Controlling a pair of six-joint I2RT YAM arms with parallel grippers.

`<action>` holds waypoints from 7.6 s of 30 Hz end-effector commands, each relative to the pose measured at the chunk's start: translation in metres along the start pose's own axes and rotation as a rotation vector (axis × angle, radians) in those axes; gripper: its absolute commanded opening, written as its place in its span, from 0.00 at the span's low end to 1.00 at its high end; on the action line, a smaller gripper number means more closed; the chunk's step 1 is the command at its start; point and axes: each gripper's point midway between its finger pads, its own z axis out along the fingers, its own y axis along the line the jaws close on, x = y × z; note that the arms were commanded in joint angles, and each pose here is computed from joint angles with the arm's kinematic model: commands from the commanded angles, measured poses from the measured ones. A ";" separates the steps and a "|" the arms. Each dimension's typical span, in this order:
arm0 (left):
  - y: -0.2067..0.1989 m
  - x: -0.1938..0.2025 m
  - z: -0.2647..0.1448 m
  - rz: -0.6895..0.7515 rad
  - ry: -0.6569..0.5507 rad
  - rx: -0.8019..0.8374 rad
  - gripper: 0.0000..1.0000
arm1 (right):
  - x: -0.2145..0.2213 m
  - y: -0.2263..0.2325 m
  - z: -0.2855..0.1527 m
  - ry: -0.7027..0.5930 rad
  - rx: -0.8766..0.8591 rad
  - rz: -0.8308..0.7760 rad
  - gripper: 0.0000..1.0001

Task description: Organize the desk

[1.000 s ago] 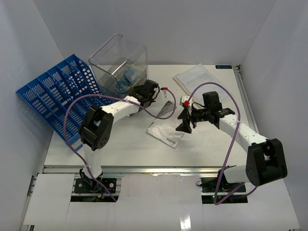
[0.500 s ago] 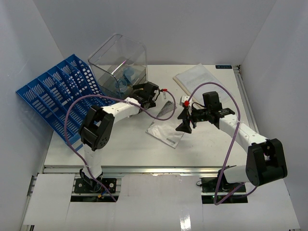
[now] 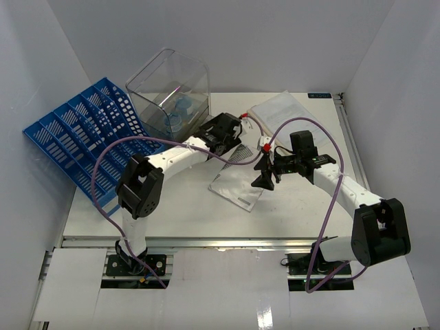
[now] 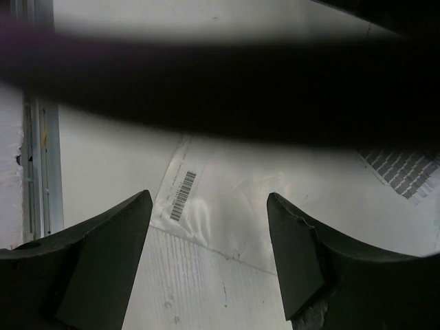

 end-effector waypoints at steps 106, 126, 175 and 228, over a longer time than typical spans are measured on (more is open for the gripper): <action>-0.162 -0.007 -0.011 -0.882 -0.003 0.733 0.00 | 0.048 -0.025 -0.053 0.019 0.111 0.181 0.90; -0.152 -0.008 -0.073 -0.979 -0.130 0.836 0.00 | 0.015 -0.094 0.031 -0.048 0.152 0.879 0.90; -0.149 0.037 -0.143 -1.168 -0.325 0.857 0.98 | -0.047 -0.100 0.037 -0.335 -0.125 0.898 0.08; -0.177 -0.007 -0.159 -1.094 -0.470 1.213 0.00 | -0.006 -0.081 0.038 -0.132 0.044 0.675 0.90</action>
